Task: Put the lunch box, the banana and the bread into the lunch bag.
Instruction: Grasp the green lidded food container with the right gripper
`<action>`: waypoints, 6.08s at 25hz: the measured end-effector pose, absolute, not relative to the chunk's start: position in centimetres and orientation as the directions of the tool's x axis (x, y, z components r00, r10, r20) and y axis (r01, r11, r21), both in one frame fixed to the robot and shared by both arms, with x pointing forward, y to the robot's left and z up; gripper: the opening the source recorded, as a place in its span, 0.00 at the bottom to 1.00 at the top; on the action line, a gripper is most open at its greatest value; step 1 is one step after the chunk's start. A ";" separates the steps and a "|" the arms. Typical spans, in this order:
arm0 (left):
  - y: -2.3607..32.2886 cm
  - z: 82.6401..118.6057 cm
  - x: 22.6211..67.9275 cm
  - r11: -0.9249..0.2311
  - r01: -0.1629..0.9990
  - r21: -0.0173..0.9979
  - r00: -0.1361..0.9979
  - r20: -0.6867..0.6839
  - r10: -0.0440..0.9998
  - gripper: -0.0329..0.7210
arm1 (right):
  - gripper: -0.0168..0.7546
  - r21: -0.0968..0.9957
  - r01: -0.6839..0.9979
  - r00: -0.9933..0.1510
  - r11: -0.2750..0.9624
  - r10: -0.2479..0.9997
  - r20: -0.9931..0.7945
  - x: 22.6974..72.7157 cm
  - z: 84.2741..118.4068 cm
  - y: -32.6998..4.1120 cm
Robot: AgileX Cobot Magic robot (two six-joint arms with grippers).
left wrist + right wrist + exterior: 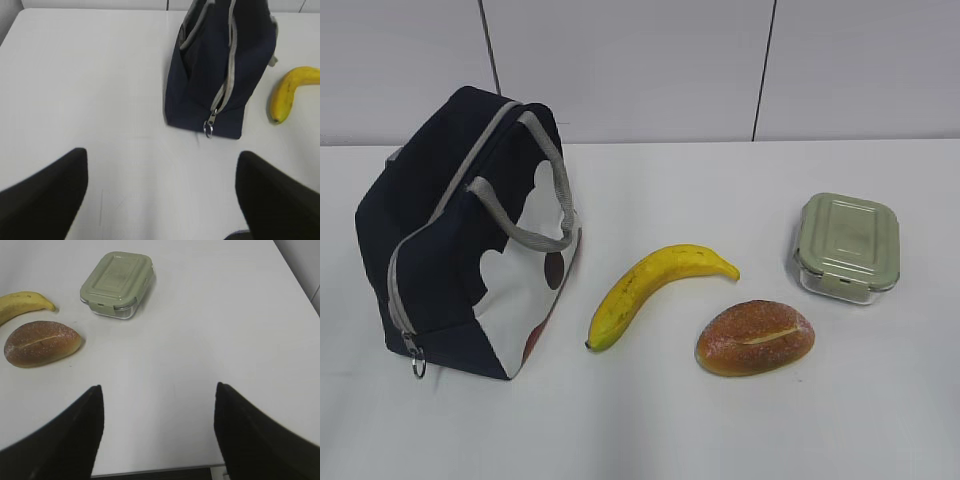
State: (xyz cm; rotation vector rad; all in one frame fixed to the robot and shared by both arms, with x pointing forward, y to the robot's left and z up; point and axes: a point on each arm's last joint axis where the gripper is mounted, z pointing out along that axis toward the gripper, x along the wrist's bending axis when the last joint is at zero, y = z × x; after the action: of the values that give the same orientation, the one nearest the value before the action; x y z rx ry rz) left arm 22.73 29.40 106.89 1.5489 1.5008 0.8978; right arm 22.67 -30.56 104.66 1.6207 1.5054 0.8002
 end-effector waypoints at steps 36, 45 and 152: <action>24.3 113.4 55.8 -0.148 0.847 0.510 0.303 -0.235 0.924 0.69 | 0.68 0.860 0.510 0.105 -0.006 0.993 -0.055 22.7 104.7 -30.6; 23.8 109.9 60.4 -0.183 0.902 0.392 0.298 -0.259 0.919 0.51 | 0.68 0.860 0.510 0.105 -0.006 0.993 -0.055 22.7 104.7 -30.6; 22.3 108.8 61.2 -0.135 0.935 0.329 0.275 -0.427 0.862 0.04 | 0.76 0.294 0.950 -0.008 -0.104 0.934 0.358 59.5 101.7 -33.6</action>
State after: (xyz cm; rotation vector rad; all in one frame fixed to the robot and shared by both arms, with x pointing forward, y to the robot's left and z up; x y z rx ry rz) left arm 61.17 22.33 108.82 2.0199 1.6103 -0.1804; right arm 59.50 -33.58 101.70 2.2360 2.1250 0.7559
